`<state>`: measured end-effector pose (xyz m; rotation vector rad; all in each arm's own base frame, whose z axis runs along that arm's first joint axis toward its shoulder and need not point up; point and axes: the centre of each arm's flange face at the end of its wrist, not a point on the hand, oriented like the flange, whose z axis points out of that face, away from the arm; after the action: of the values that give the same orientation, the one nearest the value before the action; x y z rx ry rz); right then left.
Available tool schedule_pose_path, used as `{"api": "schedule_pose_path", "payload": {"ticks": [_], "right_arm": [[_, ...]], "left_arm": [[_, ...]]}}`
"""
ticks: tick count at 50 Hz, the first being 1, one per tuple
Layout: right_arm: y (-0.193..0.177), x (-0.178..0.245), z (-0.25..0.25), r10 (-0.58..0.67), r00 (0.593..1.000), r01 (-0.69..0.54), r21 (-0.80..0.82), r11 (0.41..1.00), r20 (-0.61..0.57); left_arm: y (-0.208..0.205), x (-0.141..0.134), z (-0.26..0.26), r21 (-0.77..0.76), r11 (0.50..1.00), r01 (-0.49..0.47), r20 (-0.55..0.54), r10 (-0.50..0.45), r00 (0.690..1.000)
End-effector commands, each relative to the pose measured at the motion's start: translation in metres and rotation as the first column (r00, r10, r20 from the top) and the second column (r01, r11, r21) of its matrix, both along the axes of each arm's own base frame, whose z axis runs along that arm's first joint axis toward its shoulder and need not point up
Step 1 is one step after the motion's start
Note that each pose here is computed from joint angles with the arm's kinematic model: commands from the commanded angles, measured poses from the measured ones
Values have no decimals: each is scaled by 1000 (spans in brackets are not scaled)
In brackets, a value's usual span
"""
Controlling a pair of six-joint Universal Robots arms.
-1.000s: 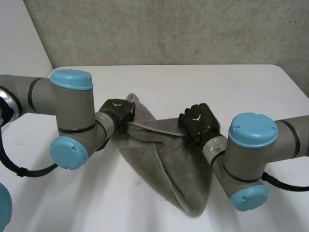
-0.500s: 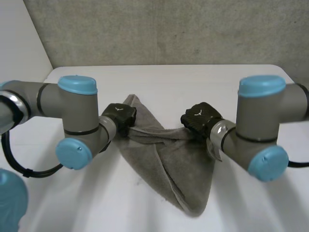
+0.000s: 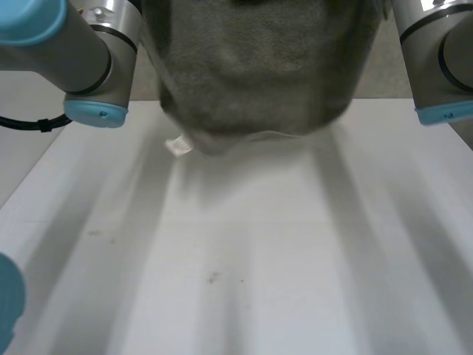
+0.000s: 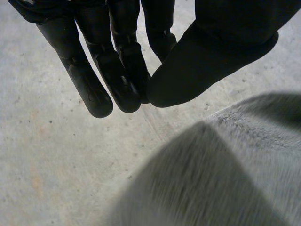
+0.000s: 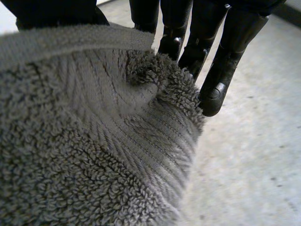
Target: Fold the towel.
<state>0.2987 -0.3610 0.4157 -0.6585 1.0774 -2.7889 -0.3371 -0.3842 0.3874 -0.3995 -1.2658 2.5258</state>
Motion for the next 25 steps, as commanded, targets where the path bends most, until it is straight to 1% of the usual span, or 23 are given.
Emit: {"api": "schedule_pose_path", "payload": {"ticks": [1,2,3,4,5,7,8,10,11,12,13,15,16,18,19,20,21,23,24,25], "right_arm": [[12,11,-66,138,976,-78,320,944,-169],[13,11,-82,157,969,-70,395,916,-192],[13,11,-82,157,969,-70,396,916,-192],[15,11,-100,178,961,-56,477,877,-214],[15,11,-100,178,961,-56,478,877,-214],[23,8,-134,226,939,-16,623,782,-259],[23,8,-135,226,939,-16,624,782,-259],[34,4,-167,275,908,43,723,690,-316],[34,4,-167,275,908,43,723,690,-316],[41,2,-178,294,891,75,750,658,-346],[41,1,-178,294,891,75,750,657,-346],[50,-3,-193,313,866,115,766,632,-389],[50,-3,-193,313,866,115,766,632,-389],[58,-6,-198,323,859,124,774,621,-397],[58,-6,-198,323,859,124,774,621,-397],[63,-7,-195,324,859,120,772,624,-396],[63,-7,-195,324,859,120,772,624,-396],[69,-10,-185,318,861,114,761,639,-396],[69,-10,-185,318,861,114,761,639,-396],[72,-12,-181,315,864,110,757,644,-394]], "left_arm": [[22,18,-76,391,920,-6,119,-44,992],[31,22,-99,481,876,-28,162,-58,985],[31,22,-99,482,876,-28,162,-58,985],[43,28,-122,562,826,-50,201,-77,977],[43,28,-123,563,825,-51,201,-77,976],[72,36,-166,680,727,-93,270,-131,954],[72,37,-167,681,726,-93,270,-131,954],[95,44,-197,736,664,-130,320,-173,931],[96,44,-197,736,664,-130,320,-173,931],[104,46,-208,749,648,-141,336,-188,923],[104,46,-208,749,648,-141,336,-188,923],[113,44,-219,750,647,-137,344,-204,917],[113,44,-219,750,647,-137,344,-204,917],[111,44,-220,732,669,-124,329,-189,925],[111,44,-220,732,670,-124,329,-189,925],[106,44,-218,719,685,-117,318,-175,932],[106,44,-218,719,685,-117,318,-175,932],[99,43,-213,693,713,-104,299,-153,942],[99,43,-213,693,713,-104,299,-153,942],[97,42,-212,684,723,-94,286,-147,947]]}}
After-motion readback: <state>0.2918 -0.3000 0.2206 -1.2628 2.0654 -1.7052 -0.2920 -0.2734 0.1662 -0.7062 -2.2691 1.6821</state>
